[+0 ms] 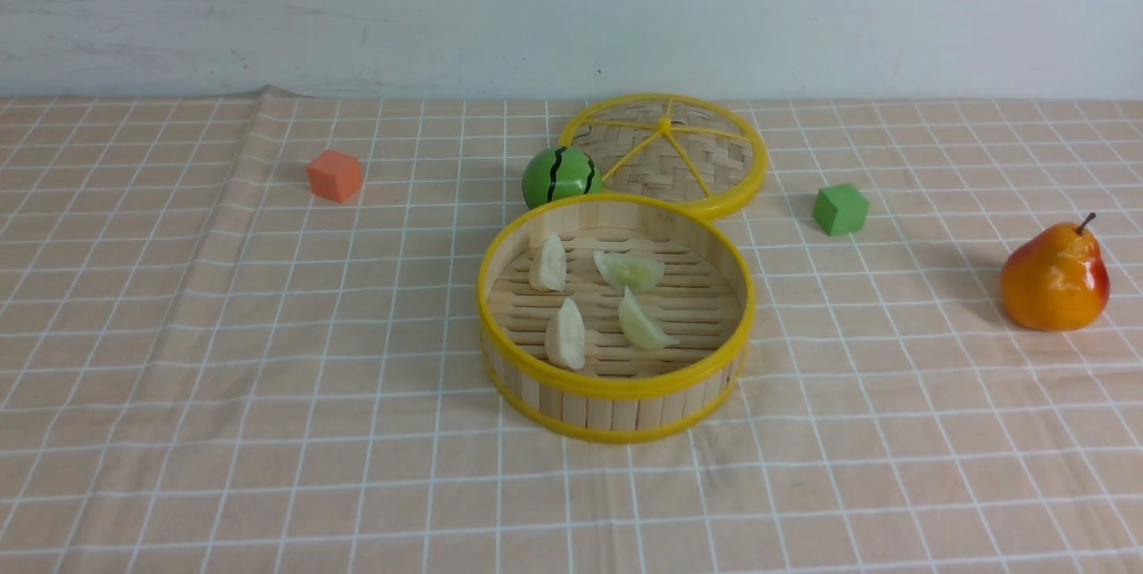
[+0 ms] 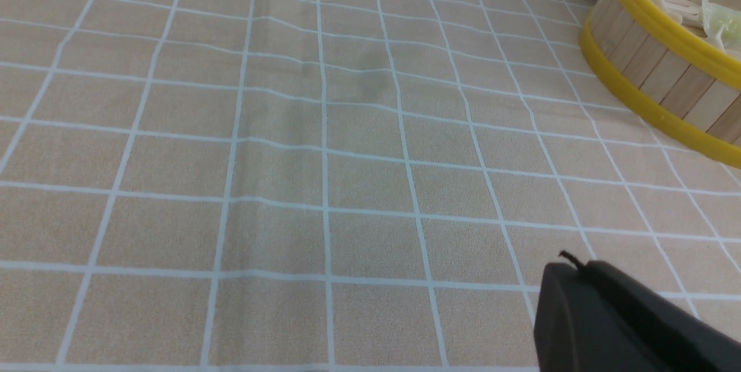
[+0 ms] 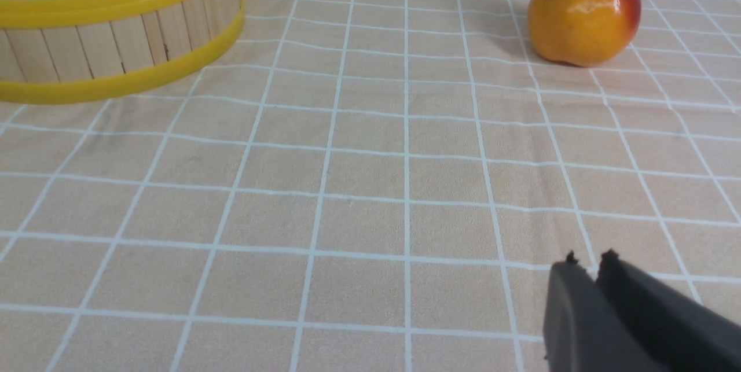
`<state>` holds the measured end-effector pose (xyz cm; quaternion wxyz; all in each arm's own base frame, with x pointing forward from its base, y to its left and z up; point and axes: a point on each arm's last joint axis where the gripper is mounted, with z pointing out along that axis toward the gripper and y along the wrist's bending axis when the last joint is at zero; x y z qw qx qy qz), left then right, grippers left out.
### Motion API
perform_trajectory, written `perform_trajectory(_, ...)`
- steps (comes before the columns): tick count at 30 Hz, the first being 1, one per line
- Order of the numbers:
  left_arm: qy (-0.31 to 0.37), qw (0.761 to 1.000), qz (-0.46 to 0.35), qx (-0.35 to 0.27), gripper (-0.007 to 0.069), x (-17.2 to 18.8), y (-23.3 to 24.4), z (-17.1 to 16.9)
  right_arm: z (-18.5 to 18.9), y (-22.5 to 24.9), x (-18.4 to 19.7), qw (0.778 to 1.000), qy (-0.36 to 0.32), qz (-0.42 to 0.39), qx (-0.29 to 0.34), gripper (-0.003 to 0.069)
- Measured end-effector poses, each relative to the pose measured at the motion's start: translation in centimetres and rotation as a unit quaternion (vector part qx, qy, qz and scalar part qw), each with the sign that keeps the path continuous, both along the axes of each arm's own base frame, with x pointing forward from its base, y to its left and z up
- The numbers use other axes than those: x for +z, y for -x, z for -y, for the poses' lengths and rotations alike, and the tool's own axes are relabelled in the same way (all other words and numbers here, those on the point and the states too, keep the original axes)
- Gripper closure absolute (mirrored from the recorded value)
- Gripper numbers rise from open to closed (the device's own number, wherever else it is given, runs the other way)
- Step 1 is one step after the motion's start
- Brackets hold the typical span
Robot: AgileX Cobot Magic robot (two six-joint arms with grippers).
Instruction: Put the dumplings into the steamer on the table with the brown tablecloth.
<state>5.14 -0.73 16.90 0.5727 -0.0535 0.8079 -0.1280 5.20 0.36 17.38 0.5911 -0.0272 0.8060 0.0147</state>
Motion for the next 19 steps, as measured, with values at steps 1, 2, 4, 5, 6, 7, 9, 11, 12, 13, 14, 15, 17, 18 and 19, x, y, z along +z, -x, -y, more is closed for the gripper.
perform_trajectory(1,0.0,1.0,0.0,0.0,0.0639,-0.01,0.0,0.0,0.0,0.0,0.0,1.0,0.0,0.0,0.0,0.0591)
perform_trajectory(2,0.0,1.0,0.0,0.0,0.0639,-0.01,0.0,0.0,0.0,0.0,0.0,1.0,0.0,0.0,0.0,0.059)
perform_trajectory(4,0.0,1.0,0.0,0.0,0.0639,-0.01,0.0,0.0,0.0,0.0,0.0,1.0,0.0,0.0,0.0,0.0586)
perform_trajectory(5,0.0,1.0,0.0,0.0,0.0639,-0.01,0.0,0.0,0.0,0.0,0.0,1.0,0.0,0.0,0.0,0.0585)
perform_trajectory(6,0.0,1.0,0.0,0.0,0.0639,-0.01,0.0,0.0,0.0,0.0,0.0,1.0,0.0,0.0,0.0,0.0584)
perform_trajectory(7,0.0,1.0,0.0,0.0,0.0639,-0.01,0.0,0.0,0.0,0.0,0.0,1.0,0.0,0.0,0.0,0.0581)
perform_trajectory(9,0.0,1.0,0.0,0.0,0.0639,-0.01,0.0,0.0,0.0,0.0,0.0,1.0,0.0,0.0,0.0,0.0578)
perform_trajectory(11,0.0,1.0,0.0,0.0,0.0639,-0.01,0.0,0.0,0.0,0.0,0.0,1.0,0.0,0.0,0.0,0.0576)
perform_trajectory(12,0.0,1.0,0.0,0.0,0.0639,-0.01,0.0,0.0,0.0,0.0,0.0,1.0,0.0,0.0,0.0,0.0575)
perform_trajectory(13,0.0,1.0,0.0,0.0,0.0639,-0.01,0.0,0.0,0.0,0.0,0.0,1.0,0.0,0.0,0.0,0.0575)
perform_trajectory(14,0.0,1.0,0.0,0.0,0.0639,-0.01,0.0,0.0,0.0,0.0,0.0,1.0,0.0,0.0,0.0,0.0575)
perform_trajectory(15,0.0,1.0,0.0,0.0,0.0639,-0.01,0.0,0.0,0.0,0.0,0.0,1.0,0.0,0.0,0.0,0.0575)
perform_trajectory(17,0.0,1.0,0.0,0.0,0.0639,-0.01,0.0,0.0,0.0,0.0,0.0,1.0,0.0,0.0,0.0,0.0574)
perform_trajectory(18,0.0,1.0,0.0,0.0,0.0639,-0.01,0.0,0.0,0.0,0.0,0.0,1.0,0.0,0.0,0.0,0.0574)
perform_trajectory(19,0.0,1.0,0.0,0.0,0.0638,-0.01,0.0,0.0,0.0,0.0,0.0,1.0,0.0,0.0,0.0,0.0572)
